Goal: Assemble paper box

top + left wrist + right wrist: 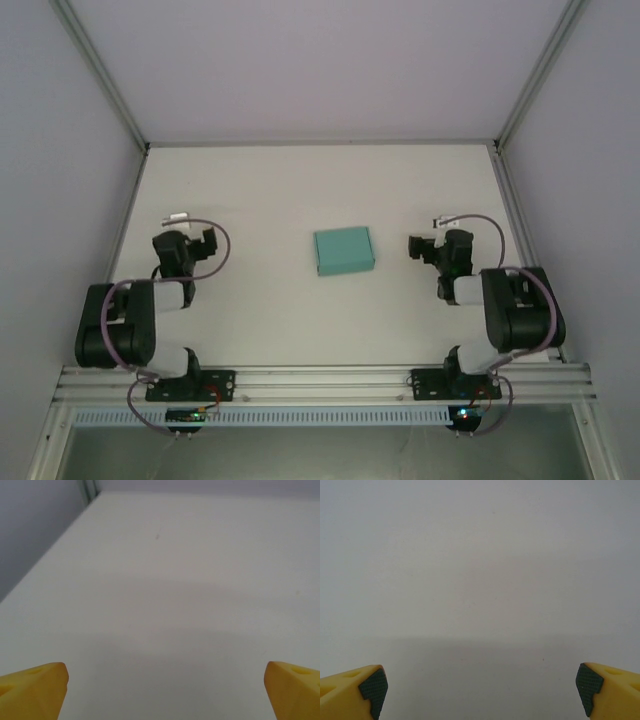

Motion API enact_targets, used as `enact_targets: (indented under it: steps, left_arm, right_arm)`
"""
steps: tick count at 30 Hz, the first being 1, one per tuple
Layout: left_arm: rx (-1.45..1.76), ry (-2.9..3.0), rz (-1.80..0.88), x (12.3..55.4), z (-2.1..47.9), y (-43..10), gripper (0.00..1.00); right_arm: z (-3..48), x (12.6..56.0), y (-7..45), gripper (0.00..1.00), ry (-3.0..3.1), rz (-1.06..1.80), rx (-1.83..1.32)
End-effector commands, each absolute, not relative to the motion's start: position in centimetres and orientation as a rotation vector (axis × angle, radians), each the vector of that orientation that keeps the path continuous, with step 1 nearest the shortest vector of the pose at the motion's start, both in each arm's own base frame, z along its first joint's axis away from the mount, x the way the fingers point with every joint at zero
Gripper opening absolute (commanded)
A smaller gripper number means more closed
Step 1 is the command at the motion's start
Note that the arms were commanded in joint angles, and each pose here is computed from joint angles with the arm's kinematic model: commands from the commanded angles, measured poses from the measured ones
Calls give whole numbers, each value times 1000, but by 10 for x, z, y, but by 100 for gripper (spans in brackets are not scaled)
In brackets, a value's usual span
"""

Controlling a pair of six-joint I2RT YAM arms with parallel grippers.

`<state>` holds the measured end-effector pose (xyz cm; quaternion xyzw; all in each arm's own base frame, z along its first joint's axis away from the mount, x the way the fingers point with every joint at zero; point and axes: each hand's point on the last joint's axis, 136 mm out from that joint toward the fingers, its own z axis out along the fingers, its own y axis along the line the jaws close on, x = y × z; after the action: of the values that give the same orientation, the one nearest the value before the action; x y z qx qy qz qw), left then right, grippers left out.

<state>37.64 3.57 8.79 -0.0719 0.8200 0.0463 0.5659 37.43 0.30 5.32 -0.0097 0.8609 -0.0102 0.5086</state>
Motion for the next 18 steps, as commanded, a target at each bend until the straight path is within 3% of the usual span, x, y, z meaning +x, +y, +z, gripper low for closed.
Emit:
enact_targets:
  steps: [1, 18]
  left_arm:
    - [-125, 1808, 36, 380, 104, 26, 99]
    - [-101, 1881, 59, 392, 97, 22, 100]
  right_arm:
    - [82, 390, -1, 99, 1964, 22, -7]
    - [84, 393, -8, 99, 1949, -8, 54]
